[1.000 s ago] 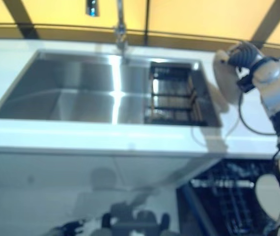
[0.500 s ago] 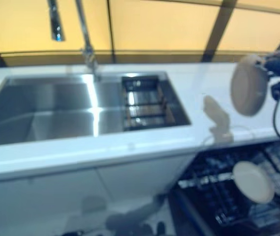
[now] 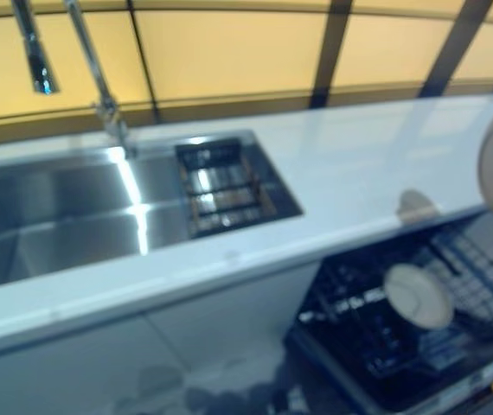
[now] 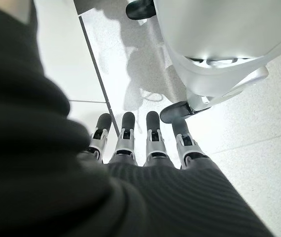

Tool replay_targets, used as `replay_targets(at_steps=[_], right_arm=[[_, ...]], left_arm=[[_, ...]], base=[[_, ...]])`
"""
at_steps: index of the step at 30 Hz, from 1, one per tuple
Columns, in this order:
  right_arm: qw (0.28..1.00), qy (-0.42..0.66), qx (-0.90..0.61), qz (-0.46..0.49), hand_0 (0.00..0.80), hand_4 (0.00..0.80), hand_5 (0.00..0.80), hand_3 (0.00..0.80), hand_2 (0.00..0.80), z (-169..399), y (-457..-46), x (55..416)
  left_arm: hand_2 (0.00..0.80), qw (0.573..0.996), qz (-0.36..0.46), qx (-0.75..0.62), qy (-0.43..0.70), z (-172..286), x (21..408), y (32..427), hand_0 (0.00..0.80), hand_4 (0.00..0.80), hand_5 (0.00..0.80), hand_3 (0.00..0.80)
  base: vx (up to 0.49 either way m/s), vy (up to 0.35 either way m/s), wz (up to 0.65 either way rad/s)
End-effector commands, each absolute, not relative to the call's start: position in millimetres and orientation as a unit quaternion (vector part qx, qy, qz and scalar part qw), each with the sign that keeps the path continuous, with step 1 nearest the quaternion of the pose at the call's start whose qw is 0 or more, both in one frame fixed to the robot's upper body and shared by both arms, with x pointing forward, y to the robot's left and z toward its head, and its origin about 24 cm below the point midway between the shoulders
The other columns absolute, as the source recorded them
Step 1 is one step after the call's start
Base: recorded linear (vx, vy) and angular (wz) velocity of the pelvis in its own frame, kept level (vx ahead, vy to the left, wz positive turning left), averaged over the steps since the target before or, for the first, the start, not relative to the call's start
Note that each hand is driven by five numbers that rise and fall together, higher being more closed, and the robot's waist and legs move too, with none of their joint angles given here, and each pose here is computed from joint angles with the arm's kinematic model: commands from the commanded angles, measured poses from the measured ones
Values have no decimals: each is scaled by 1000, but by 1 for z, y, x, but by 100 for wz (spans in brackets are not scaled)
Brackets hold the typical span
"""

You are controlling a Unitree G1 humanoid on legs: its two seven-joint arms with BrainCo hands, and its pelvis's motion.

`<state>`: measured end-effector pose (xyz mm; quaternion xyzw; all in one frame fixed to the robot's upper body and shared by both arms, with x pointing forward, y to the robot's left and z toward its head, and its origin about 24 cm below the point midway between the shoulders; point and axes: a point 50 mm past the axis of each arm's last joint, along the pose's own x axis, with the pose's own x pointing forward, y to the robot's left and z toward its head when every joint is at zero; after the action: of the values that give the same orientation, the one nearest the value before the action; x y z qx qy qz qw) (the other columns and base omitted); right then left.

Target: Take plates into dishwasher

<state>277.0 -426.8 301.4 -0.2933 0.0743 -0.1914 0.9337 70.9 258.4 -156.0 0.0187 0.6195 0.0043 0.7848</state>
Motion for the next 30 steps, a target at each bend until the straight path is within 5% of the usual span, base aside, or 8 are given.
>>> replay_targets(at_steps=[1, 30], right_arm=[[939, 9, -287, -189, 800, 800, 800, 800, 800, 330, -426, 267], [950, 123, -275, -77, 800, 800, 800, 800, 800, 239, -423, 264]], left_arm=[[0, 778, 0, 66, 625, -150, 75, 277, 0, 0, 0, 0], [0, 794, -4, 74, 604, -145, 88, 282, 0, 0, 0, 0]], base=[[-16, -29, -3], [-7, -6, -3]])
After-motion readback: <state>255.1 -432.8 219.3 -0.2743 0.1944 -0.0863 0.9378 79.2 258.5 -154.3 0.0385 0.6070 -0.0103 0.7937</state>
